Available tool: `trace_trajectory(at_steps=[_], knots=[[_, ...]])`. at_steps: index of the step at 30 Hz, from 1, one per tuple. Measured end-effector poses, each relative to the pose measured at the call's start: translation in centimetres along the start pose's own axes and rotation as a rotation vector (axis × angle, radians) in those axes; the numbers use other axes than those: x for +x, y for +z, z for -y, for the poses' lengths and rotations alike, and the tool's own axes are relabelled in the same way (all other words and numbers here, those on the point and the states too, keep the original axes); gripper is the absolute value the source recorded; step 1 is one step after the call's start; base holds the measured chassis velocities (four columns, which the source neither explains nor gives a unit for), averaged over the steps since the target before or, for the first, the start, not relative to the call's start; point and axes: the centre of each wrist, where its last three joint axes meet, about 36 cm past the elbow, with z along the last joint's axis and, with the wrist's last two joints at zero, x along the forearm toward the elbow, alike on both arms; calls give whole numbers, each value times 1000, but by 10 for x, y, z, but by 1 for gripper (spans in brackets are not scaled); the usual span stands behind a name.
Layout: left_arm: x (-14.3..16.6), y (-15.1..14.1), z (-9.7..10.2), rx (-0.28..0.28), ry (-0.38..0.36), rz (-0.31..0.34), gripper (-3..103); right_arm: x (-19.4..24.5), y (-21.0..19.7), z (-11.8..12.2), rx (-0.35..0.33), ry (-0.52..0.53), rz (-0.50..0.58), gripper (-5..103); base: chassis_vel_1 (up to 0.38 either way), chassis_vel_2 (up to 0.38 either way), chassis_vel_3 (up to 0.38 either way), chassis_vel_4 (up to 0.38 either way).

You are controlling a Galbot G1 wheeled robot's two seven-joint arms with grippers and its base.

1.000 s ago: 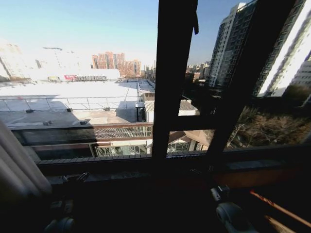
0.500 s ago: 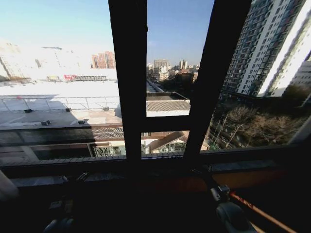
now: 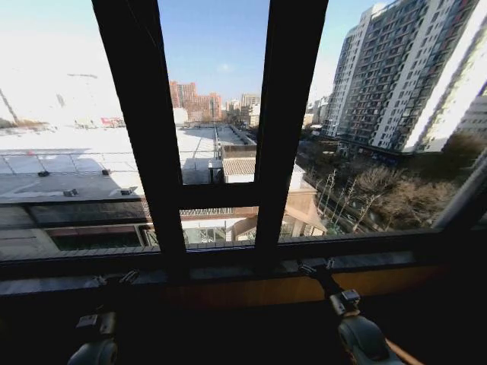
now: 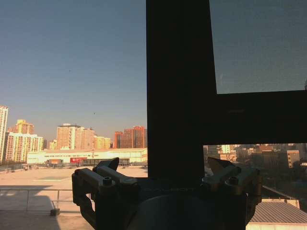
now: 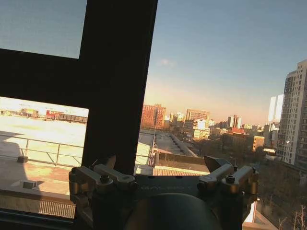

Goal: Open the curtains by pulling them apart, changing their state from closed to fully open.

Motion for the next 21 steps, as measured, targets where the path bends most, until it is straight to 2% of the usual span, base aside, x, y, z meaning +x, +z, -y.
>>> trace_trajectory(at_steps=[3,7,21], knots=[[0,0,0,0,1,0,100,0,0,0,0,0,0,100,-241,-295,256,278],[0,0,0,0,0,0,100,0,0,0,0,0,0,100,-78,-137,125,55],[0,0,0,0,-1,0,100,0,0,0,0,0,0,100,60,-16,-52,12]])
